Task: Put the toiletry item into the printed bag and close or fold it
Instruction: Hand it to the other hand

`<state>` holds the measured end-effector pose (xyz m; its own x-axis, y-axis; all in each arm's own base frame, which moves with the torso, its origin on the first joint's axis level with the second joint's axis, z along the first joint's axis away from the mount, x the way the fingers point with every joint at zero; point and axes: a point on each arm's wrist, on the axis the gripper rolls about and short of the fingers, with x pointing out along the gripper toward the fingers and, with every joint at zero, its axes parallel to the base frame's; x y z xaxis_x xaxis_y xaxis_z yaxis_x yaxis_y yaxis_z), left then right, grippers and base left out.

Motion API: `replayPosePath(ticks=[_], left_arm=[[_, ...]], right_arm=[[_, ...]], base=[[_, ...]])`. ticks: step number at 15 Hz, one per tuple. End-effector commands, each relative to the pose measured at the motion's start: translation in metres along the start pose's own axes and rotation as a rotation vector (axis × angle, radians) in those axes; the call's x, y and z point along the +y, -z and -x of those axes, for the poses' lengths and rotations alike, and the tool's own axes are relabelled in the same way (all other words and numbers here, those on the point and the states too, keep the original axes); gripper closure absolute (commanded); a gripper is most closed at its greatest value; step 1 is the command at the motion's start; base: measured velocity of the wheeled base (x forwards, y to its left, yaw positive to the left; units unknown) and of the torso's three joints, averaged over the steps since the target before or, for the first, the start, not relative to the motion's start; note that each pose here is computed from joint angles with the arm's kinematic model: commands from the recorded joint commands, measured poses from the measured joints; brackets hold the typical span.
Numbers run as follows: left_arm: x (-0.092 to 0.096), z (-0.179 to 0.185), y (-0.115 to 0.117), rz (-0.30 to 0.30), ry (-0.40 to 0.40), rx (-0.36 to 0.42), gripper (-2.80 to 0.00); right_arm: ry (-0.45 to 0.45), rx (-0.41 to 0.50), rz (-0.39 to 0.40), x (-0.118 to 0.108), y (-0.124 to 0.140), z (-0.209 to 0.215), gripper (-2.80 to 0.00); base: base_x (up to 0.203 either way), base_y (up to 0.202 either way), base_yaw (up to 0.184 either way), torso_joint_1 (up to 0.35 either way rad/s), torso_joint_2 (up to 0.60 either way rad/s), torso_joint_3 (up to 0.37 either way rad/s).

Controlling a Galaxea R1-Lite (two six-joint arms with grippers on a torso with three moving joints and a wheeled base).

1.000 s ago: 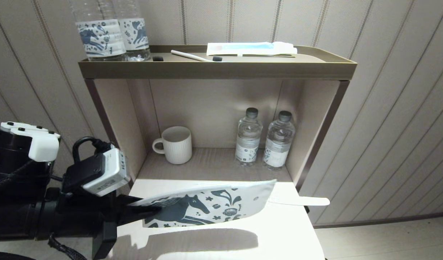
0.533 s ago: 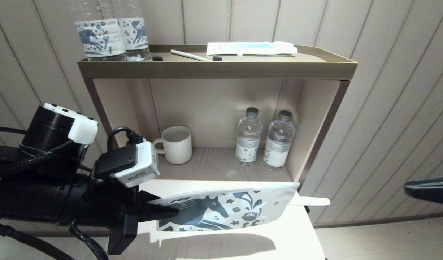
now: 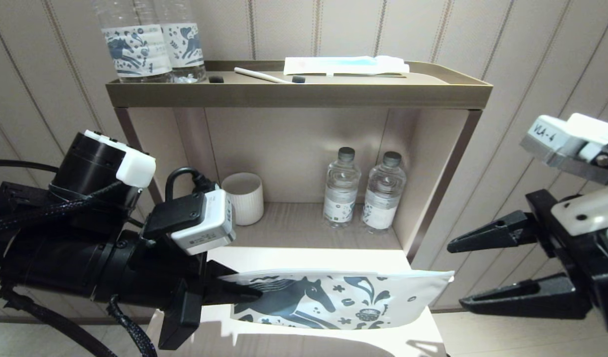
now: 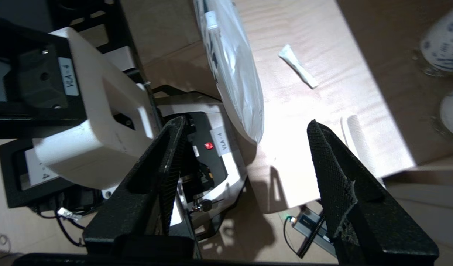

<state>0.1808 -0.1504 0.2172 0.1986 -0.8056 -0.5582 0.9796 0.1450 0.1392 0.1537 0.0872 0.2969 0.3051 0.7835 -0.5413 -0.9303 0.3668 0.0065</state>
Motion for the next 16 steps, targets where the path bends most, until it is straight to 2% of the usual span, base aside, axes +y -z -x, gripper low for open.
replayPosePath(ticks=[1,5,9,16], left_arm=[[0.002,-0.002,-0.002,-0.004,0.007,-0.005,0.00],[0.004,-0.004,-0.002,-0.002,0.011,-0.001,0.00],[0.005,-0.005,-0.002,-0.003,0.011,-0.003,0.00],[0.007,-0.010,0.000,0.002,0.017,0.007,0.00]], right_arm=[[-0.071,0.013,-0.011,-0.007,0.003,-0.013,-2.80],[-0.119,-0.023,0.002,-0.022,0.003,-0.032,-2.80],[-0.167,-0.006,0.006,-0.027,0.007,-0.049,-2.80],[-0.182,-0.013,0.023,-0.037,0.012,-0.074,-2.80]], base=[[0.000,0.000,0.000,0.000,0.00,0.000],[0.000,0.000,0.000,0.000,0.00,0.000],[0.000,0.000,0.000,0.000,0.00,0.000],[0.000,0.000,0.000,0.000,0.00,0.000]])
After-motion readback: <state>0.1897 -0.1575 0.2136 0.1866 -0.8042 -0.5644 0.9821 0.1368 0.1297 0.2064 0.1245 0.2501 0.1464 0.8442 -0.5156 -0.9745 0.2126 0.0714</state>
